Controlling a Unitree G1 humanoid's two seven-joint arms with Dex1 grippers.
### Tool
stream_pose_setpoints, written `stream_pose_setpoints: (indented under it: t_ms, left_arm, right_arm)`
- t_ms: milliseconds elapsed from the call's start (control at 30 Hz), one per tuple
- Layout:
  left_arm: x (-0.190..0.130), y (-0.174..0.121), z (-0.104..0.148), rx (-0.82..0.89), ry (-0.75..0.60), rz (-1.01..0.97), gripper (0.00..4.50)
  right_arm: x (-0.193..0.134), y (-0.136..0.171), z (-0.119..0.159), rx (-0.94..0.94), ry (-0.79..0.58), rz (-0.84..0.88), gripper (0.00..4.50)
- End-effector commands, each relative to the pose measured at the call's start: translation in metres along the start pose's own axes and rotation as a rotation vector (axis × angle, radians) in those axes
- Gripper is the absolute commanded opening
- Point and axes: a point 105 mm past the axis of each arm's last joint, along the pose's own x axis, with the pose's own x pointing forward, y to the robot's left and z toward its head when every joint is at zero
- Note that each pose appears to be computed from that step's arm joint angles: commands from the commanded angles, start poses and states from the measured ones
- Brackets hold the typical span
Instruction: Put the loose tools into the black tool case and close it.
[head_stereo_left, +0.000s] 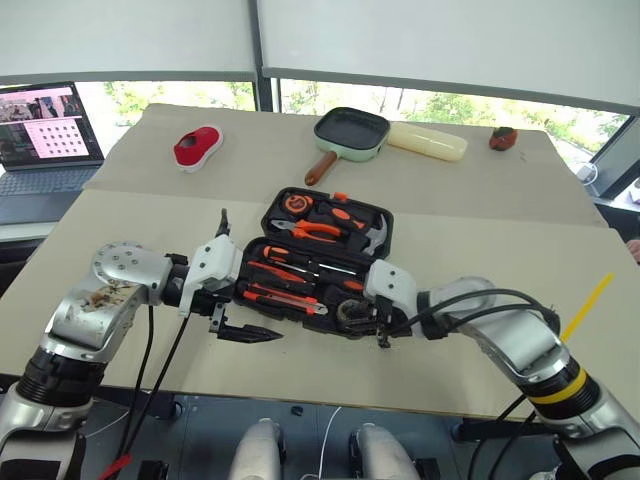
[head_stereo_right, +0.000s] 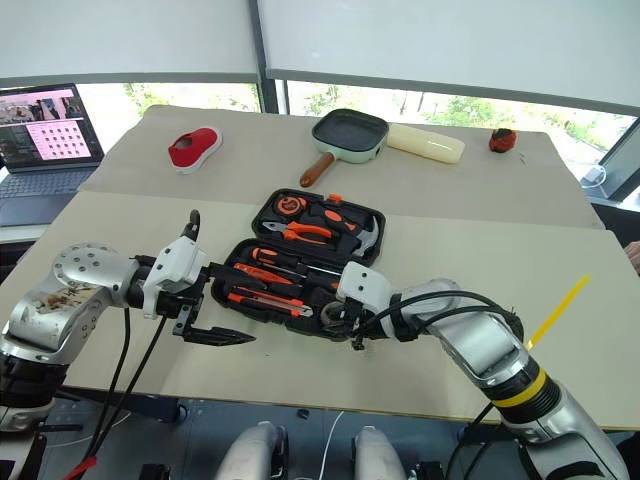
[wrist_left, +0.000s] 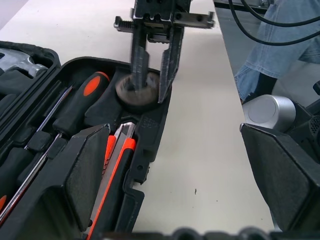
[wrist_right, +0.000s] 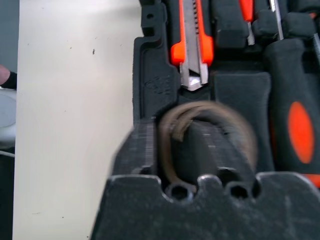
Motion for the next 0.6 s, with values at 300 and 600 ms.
stream_pose_setpoints:
  t_ms: [300,600]
  left_arm:
    - [-0.014,0.031,0.003,0.035,-0.004,0.164,4.5]
    - [-0.091,0.094,-0.061,-0.08,0.179,0.63,2.74]
  right_arm:
    - [-0.047,-0.011,0.026,-0.018,-0.06,-0.057,4.44]
    - [-0.093,-0.052,-0.037,0.229,-0.03,-0.383,2.71]
